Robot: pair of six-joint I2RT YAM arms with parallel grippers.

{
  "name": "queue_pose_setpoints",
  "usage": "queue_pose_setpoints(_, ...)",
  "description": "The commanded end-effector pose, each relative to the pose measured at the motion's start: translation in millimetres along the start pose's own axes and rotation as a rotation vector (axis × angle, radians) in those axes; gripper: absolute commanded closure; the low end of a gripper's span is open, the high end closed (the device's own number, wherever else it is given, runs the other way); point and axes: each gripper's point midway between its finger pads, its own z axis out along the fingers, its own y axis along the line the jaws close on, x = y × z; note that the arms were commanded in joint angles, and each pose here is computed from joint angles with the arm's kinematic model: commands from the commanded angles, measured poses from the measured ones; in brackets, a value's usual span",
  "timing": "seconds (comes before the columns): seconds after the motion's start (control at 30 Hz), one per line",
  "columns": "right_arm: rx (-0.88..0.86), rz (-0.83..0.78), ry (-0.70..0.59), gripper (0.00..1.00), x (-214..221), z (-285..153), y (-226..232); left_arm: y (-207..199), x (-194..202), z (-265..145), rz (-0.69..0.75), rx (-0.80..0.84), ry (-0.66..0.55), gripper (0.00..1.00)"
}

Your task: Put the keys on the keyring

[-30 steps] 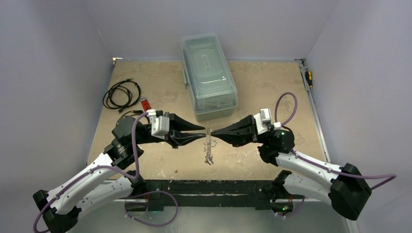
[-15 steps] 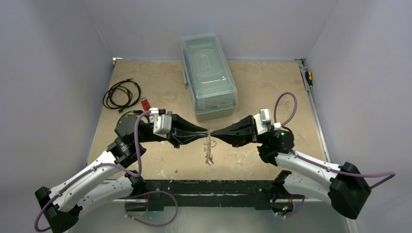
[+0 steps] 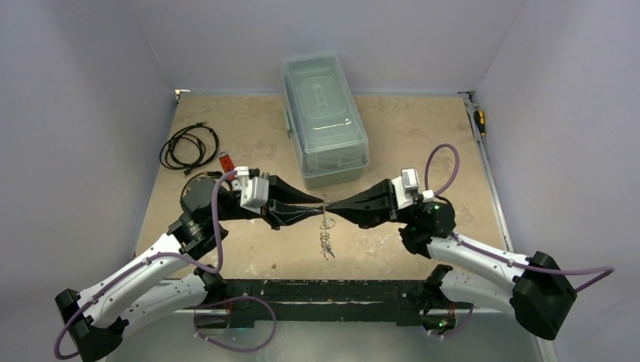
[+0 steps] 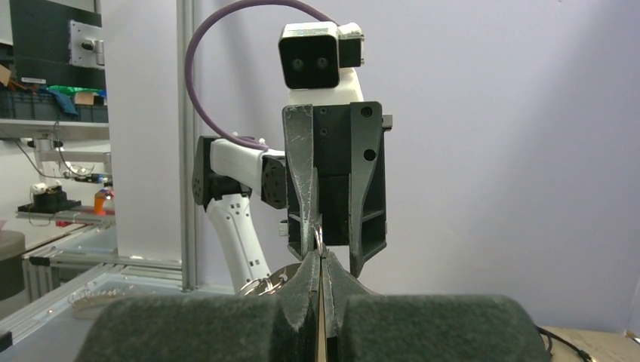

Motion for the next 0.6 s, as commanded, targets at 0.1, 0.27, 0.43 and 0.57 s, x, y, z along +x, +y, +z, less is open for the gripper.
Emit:
queue_pose_setpoints(0.1, 0.012, -0.033, -0.028, 1.0, -10, 7, -3, -3, -6, 3, -0.002, 0.021, -0.029, 0.81)
queue_pose_setpoints(0.27, 0.013, -0.031, -0.019, 1.0, -7, 8, -3, -3, -5, 3, -0.006, 0.02, -0.027, 0.86)
queue_pose_setpoints(0.43, 0.009, -0.025, 0.0, 1.0, -3, 9, -3, -2, -4, 3, -0.01, 0.015, -0.025, 0.89)
queue_pose_setpoints(0.57, 0.015, -0.025, 0.032, 1.0, 5, 12, -5, 1, -4, 3, -0.013, 0.0, -0.028, 0.91)
